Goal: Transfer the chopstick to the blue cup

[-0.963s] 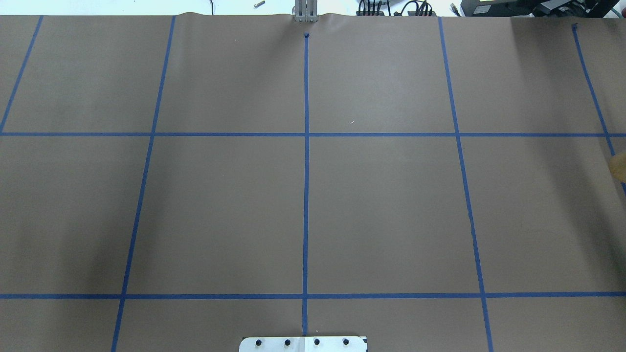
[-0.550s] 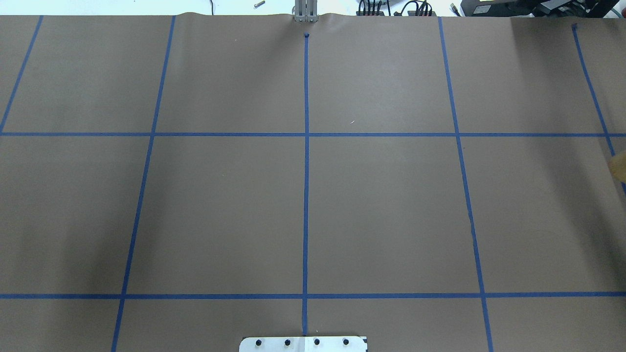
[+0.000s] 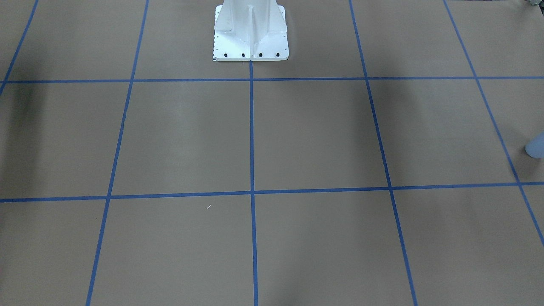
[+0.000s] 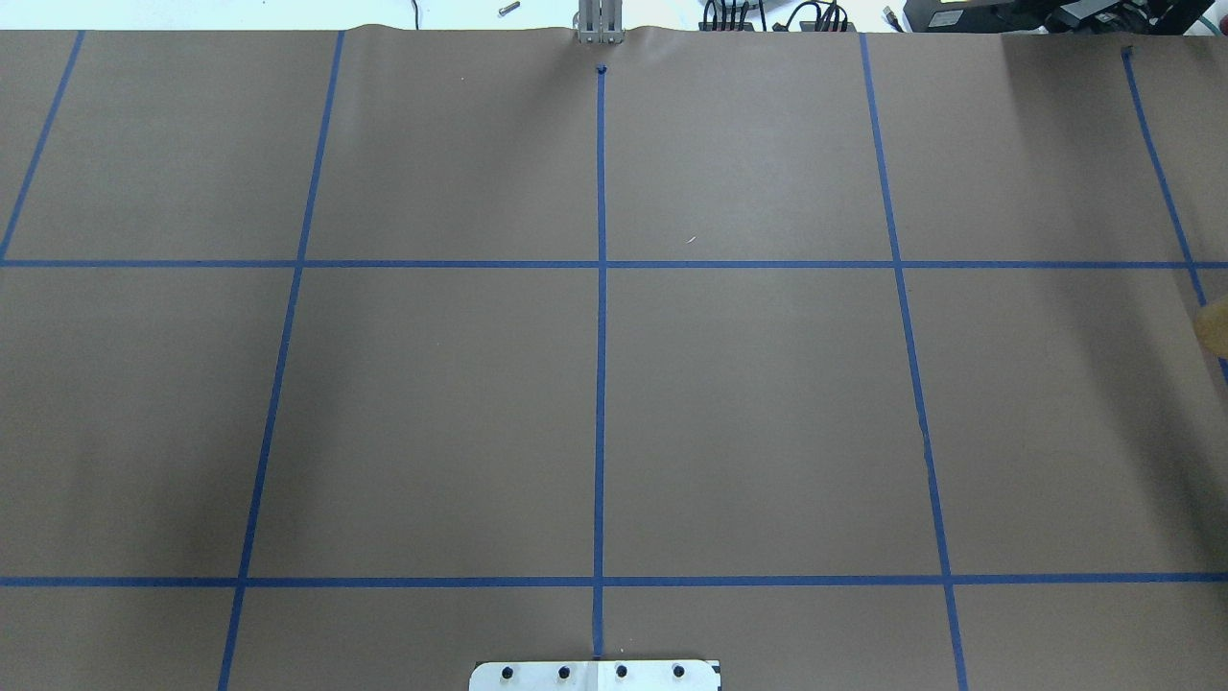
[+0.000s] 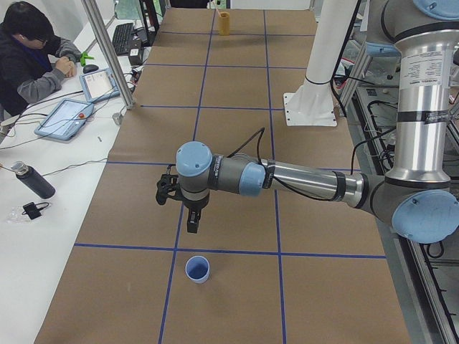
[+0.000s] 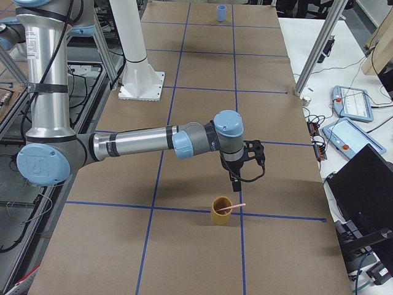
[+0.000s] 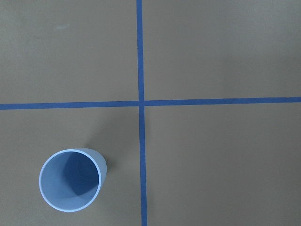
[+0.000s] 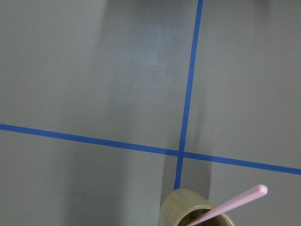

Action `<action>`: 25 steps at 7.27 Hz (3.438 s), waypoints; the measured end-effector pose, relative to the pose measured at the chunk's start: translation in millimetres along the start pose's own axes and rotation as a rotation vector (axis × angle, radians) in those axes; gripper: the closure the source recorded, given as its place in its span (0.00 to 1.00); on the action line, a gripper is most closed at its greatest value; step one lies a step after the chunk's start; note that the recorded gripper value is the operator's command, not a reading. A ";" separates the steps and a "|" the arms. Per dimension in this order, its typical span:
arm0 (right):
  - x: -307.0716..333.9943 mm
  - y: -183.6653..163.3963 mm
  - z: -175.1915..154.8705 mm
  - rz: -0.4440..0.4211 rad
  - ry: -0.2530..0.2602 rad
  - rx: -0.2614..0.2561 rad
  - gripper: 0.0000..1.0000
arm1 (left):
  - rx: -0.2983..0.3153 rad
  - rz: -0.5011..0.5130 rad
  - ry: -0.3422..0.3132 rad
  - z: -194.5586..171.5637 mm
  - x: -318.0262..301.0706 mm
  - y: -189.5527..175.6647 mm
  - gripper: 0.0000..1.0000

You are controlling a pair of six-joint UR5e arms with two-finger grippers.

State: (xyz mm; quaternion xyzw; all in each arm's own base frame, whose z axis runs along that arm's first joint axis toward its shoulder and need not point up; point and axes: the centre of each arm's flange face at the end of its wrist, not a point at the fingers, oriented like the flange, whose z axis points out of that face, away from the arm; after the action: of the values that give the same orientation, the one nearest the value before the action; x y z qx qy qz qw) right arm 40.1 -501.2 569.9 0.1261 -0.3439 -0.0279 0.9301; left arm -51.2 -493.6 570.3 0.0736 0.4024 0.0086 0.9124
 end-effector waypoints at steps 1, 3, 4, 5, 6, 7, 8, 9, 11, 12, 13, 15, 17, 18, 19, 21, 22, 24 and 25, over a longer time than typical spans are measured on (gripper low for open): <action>6.0 4.9 6.4 -0.007 0.000 0.009 0.00 | 0.014 0.014 0.000 0.7 0.7 -14.6 0.02; 11.2 27.8 10.2 -0.067 -0.014 0.078 0.00 | 0.026 0.032 0.001 1.4 0.5 -24.2 0.02; 2.7 31.2 5.9 -0.061 -0.053 0.116 0.00 | 0.036 0.041 0.001 -2.0 3.9 -26.3 0.02; -17.1 29.2 1.7 -0.009 -0.106 0.125 0.00 | 0.041 0.045 0.000 -4.1 5.9 -26.1 0.02; -45.7 26.9 2.0 0.039 -0.142 0.114 0.00 | 0.038 0.051 -0.004 -2.1 2.9 -24.7 0.02; -71.9 24.9 6.1 0.064 -0.144 0.089 0.00 | 0.030 0.085 -0.013 1.7 -4.2 -22.2 0.01; -97.3 20.1 7.1 0.080 -0.104 0.055 0.00 | 0.014 0.135 -0.023 8.9 -17.7 -17.4 0.01; -121.5 12.9 3.6 0.089 -0.044 0.021 0.00 | -0.013 0.161 -0.033 21.0 -37.5 -8.6 0.01; -147.0 7.4 4.8 0.080 0.024 -0.012 0.00 | -0.034 0.187 -0.078 59.7 -89.2 12.4 0.02; -151.0 7.1 6.0 0.076 0.031 -0.018 0.00 | -0.024 0.203 -0.093 86.9 -121.1 27.7 0.03; -152.6 7.3 7.1 0.075 0.033 -0.021 0.00 | -0.018 0.211 -0.099 108.4 -145.2 40.0 0.03; -153.6 7.2 7.9 0.074 0.035 -0.022 0.00 | -0.025 0.205 -0.101 128.0 -165.7 46.9 0.04; -153.4 7.1 9.1 0.074 0.037 -0.023 0.00 | -0.028 0.194 -0.101 131.8 -168.0 35.9 0.07; -154.0 7.1 9.7 0.073 0.037 -0.024 0.00 | -0.031 0.187 -0.101 133.8 -169.5 29.0 0.09; -154.3 7.1 10.5 0.072 0.037 -0.025 0.00 | -0.033 0.183 -0.101 136.0 -171.4 24.0 0.17; -155.5 6.3 11.0 0.070 0.036 -0.025 0.00 | -0.037 0.179 -0.100 138.5 -173.1 21.9 0.42; -156.1 5.6 11.0 0.069 0.036 -0.025 0.00 | -0.037 0.177 -0.097 138.9 -173.0 22.9 0.44; -156.8 5.1 11.1 0.068 0.035 -0.025 0.00 | -0.039 0.172 -0.065 140.6 -170.4 26.0 0.44; -156.9 5.0 11.5 0.068 0.035 -0.025 0.00 | -0.039 0.170 -0.036 141.4 -167.8 27.4 0.44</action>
State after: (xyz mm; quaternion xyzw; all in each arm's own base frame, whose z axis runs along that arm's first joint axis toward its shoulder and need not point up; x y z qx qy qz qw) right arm -87.0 -477.1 480.4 0.1031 -0.3311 0.0014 0.9379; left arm -59.4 -497.1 791.3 0.0897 0.3780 0.0926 0.9168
